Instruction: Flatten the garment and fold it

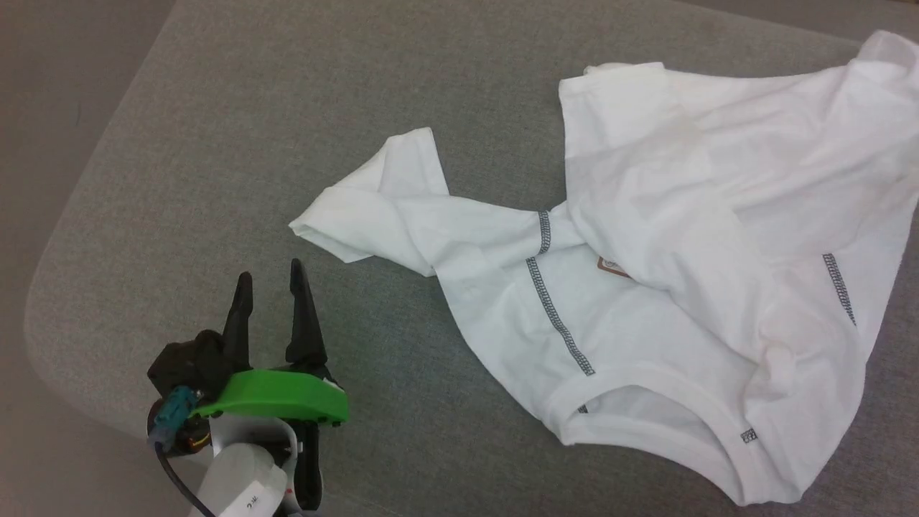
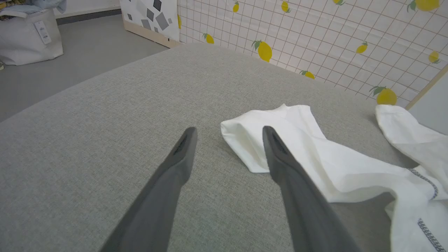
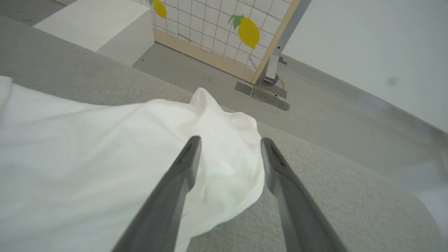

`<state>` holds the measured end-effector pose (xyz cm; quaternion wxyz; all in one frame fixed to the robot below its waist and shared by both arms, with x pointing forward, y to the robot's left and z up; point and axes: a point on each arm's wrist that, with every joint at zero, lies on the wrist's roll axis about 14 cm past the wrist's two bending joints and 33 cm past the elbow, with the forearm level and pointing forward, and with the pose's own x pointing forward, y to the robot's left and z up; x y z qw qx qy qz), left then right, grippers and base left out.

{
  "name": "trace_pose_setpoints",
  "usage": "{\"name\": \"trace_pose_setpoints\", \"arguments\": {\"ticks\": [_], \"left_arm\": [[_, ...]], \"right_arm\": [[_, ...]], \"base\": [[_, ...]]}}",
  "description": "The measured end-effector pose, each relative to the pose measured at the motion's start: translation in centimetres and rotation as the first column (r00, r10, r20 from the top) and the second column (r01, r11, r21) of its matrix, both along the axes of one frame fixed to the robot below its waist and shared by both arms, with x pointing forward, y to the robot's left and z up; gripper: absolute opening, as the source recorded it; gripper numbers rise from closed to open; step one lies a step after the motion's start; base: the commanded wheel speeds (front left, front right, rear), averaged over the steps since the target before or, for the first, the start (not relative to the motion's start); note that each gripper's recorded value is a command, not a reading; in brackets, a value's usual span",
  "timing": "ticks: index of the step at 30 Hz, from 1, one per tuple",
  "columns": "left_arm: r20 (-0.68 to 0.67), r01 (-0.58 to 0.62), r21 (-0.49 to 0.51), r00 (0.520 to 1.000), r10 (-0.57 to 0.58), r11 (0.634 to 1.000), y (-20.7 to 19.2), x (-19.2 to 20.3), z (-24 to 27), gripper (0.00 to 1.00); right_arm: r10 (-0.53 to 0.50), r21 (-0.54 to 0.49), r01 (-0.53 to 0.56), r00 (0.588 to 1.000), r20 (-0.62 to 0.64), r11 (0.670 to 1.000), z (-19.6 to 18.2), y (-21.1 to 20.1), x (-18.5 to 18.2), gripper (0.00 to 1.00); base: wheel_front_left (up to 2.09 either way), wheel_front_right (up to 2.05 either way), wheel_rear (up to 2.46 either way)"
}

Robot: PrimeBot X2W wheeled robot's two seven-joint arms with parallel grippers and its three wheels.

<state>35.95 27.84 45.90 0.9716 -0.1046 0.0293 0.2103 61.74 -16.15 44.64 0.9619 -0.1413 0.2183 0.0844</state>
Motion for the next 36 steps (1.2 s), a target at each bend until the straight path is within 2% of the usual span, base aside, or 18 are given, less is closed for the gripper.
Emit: {"name": "trace_pose_setpoints", "arguments": {"ticks": [4, 6, 8, 10, 14, 18, 20, 30, 31, 32, 33, 34, 36], "left_arm": [[0.004, -0.012, 0.003, 1.0, 0.012, 1.0, 0.3, -0.2, 0.2, 1.0], [0.016, -0.014, 0.01, 1.0, 0.014, 1.0, 0.3, -0.2, 0.6, 1.0], [0.033, -0.013, 0.014, 0.999, 0.012, 1.0, 0.3, -0.2, 1.2, 1.0], [0.05, -0.01, 0.015, 0.999, 0.009, 1.0, 0.3, -0.3, 1.7, 1.0], [0.068, 0.019, 0.019, 0.997, -0.021, 1.0, -0.6, -0.1, 2.2, 1.0], [0.087, 0.053, 0.021, 0.995, -0.055, 0.998, -1.5, 0.4, 2.7, 1.0], [0.092, 0.066, 0.02, 0.993, -0.068, 0.998, -1.9, 0.6, 2.8, 1.0], [0.045, 0.055, 0.007, 0.997, -0.055, 0.998, -1.7, 0.5, 1.3, 1.0], [0.041, 0.048, 0.004, 0.998, -0.048, 0.999, -1.5, 0.4, 1.2, 1.0], [0.036, 0.041, 0.003, 0.999, -0.041, 0.999, -1.4, 0.3, 1.1, 1.0], [0.033, 0.035, 0.001, 0.999, -0.035, 0.999, -1.2, 0.2, 1.0, 1.0], [0.03, 0.03, 0.002, 0.999, -0.03, 1.0, -1.1, 0.1, 0.9, 1.0], [0.028, 0.018, 0.005, 0.999, -0.019, 1.0, -0.8, 0.0, 0.9, 1.0]], "right_arm": [[0.058, 0.095, -0.063, 0.997, 0.055, 0.993, -0.3, 3.3, -1.2, 1.0], [0.103, 0.171, -0.118, 0.991, 0.091, 0.978, -0.1, 5.8, -2.8, 1.0], [0.148, 0.244, -0.174, 0.981, 0.121, 0.954, 0.5, 8.5, -4.5, 1.0], [0.205, 0.324, -0.239, 0.969, 0.135, 0.915, 1.2, 11.6, -7.0, 1.0], [0.297, 0.424, -0.31, 0.95, 0.1, 0.851, 1.5, 15.4, -11.4, 1.0], [0.322, 0.401, -0.323, 0.944, 0.07, 0.858, 1.5, 15.4, -12.6, 1.0], [0.318, 0.383, -0.304, 0.948, 0.028, 0.872, 0.6, 15.1, -12.5, 1.0], [0.341, 0.352, -0.286, 0.934, -0.105, 0.891, -2.0, 17.3, -9.5, 1.0], [0.348, 0.35, -0.286, 0.928, -0.13, 0.892, -2.7, 17.5, -9.6, 0.62], [0.357, 0.348, -0.288, 0.922, -0.152, 0.892, -3.2, 17.8, -9.7, 0.36], [0.371, 0.343, -0.299, 0.913, -0.169, 0.891, -3.7, 18.2, -10.0, 0.15], [0.384, 0.343, -0.309, 0.906, -0.176, 0.887, -3.9, 18.6, -10.2, 0.0], [0.401, 0.343, -0.329, 0.901, -0.164, 0.88, -3.6, 19.1, -10.4, 0.0]], "base": [[0.0, 0.0, 0.0], [0.0, 0.0, 0.0], [0.0, 0.0, 0.0], [0.0, 0.0, 0.0], [0.0, 0.0, 0.0], [0.0, 0.0, 0.0], [0.0, 0.0, 0.0], [0.0, 0.0, 0.0], [0.0, 0.0, 0.0], [0.0, 0.0, 0.0], [0.0, 0.0, 0.0], [0.0, 0.0, 0.0], [0.0, 0.0, 0.0]]}}
